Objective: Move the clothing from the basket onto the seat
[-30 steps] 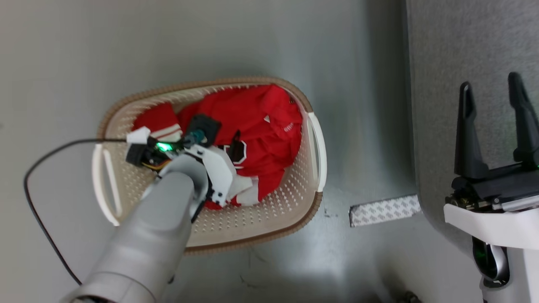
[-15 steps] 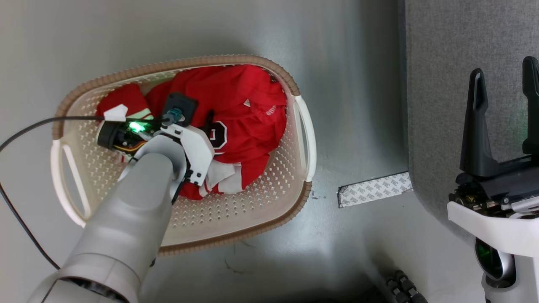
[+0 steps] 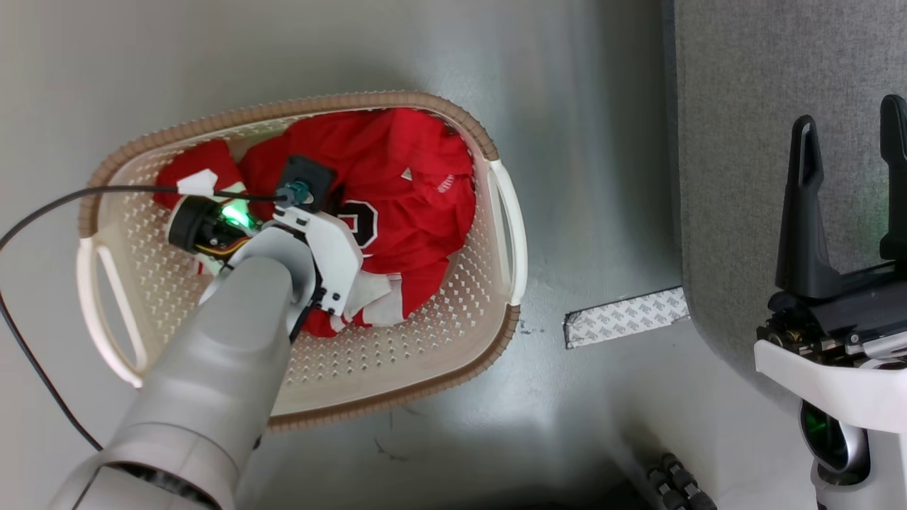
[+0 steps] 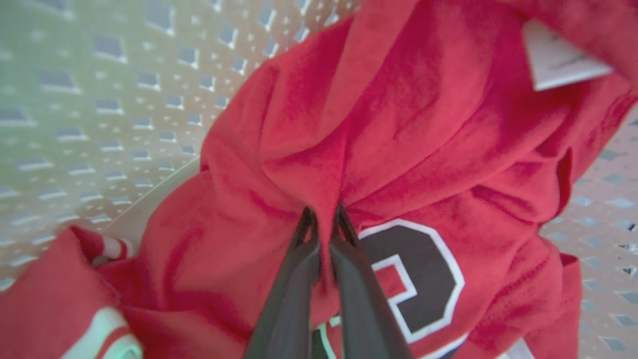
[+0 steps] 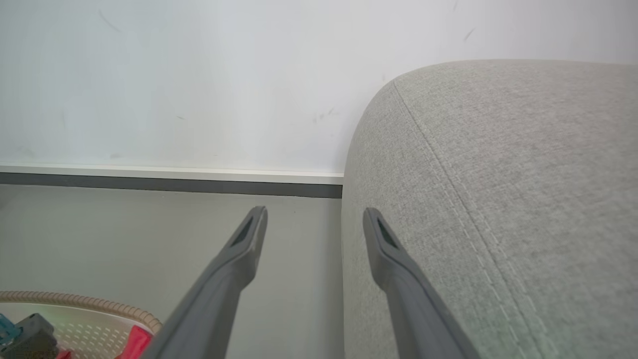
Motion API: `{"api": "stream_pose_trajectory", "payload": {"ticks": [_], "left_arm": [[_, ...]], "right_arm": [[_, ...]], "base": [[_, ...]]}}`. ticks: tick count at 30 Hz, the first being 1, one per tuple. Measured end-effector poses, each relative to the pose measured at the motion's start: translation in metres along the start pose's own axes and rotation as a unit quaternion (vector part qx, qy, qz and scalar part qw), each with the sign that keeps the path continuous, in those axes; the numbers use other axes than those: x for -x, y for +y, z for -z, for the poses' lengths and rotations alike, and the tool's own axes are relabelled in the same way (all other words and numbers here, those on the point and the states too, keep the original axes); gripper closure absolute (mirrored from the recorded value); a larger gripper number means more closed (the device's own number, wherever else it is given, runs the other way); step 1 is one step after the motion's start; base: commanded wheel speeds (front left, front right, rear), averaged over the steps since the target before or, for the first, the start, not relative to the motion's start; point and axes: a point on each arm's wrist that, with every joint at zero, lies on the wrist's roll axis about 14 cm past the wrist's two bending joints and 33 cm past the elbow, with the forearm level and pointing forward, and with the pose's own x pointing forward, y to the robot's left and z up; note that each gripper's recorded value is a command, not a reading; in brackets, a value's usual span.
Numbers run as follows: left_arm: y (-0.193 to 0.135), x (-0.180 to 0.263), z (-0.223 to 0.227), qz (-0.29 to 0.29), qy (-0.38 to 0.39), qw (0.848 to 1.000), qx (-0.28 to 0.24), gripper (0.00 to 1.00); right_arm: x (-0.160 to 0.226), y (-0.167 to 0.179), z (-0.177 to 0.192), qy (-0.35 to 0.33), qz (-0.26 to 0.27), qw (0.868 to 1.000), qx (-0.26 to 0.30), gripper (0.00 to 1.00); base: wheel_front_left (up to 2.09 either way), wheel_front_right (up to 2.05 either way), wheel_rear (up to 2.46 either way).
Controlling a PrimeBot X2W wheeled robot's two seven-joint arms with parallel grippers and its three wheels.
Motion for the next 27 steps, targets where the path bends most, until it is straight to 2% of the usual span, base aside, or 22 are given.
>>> {"api": "stream_pose_trajectory", "payload": {"ticks": [12,19,27], "left_arm": [[-0.004,0.049,-0.026,-0.021,-0.057,0.997,0.039,1.00],[-0.014,0.103,-0.058,-0.039,-0.123,0.989,0.067,1.00],[-0.032,0.178,-0.088,-0.066,-0.201,0.975,0.068,1.00]], "right_arm": [[0.010,0.006,-0.026,-0.015,-0.002,1.000,0.000,0.00],[0.037,0.009,-0.048,-0.018,0.003,1.000,-0.001,0.00],[0.080,0.019,-0.073,-0.025,-0.001,1.000,-0.011,0.00]], "base": [[0.00,0.00,0.00],[0.00,0.00,0.00],[0.00,0.00,0.00]]}}
